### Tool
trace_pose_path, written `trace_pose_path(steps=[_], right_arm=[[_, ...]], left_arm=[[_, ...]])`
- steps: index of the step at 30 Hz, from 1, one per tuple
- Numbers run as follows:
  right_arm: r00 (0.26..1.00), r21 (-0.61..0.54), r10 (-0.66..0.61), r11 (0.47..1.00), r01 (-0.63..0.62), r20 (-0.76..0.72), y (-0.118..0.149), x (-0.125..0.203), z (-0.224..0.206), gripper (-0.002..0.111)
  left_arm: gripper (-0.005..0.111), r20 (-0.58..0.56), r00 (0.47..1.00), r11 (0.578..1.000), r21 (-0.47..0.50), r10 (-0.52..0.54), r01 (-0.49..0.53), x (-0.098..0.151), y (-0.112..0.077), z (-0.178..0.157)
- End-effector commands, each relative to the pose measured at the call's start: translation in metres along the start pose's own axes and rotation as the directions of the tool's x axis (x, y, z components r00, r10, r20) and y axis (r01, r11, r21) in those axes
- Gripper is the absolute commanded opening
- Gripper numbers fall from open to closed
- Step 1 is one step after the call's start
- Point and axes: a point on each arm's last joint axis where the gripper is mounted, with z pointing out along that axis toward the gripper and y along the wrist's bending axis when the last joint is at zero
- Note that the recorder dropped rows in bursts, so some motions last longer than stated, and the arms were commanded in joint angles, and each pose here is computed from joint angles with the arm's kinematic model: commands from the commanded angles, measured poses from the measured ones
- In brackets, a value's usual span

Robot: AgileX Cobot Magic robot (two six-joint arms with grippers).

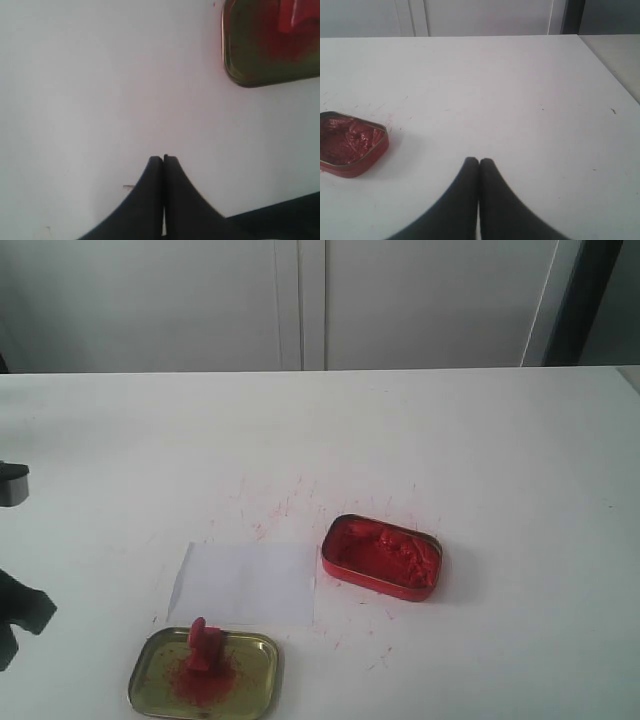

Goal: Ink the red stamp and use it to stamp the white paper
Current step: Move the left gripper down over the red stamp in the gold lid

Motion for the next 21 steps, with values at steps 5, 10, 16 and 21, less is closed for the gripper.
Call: trace_pose_path(steps=[5,10,16,21], right_arm=[[1.000,0.000,0.004,1.000,-0.004,0.015,0.000,0.000,0.000,0.000],[1.000,0.000,0.004,1.000,-0.004,0.015,0.000,0.000,0.000,0.000],[1.000,0.000,0.004,1.000,-0.004,0.015,0.000,0.000,0.000,0.000],[1.000,0.000,0.004,1.000,-0.004,0.015,0.000,0.000,0.000,0.000]], left_arm=[[0.000,0.007,1.000,1.000,0.014,0.005,-0.005,-0.008,-0.022,0.010],[0.000,0.007,0.999,0.999,0.015,0.034,-0.034,-0.020,-0.037,0.009],[0.000,0.029,0.996,0.997,-0.005,0.079,-0.079,-0.033,-0.060,0.006],[0.000,0.023,0.996,0.995,-0.044,0.090,-0.089,-0.042,-0.075,0.011]])
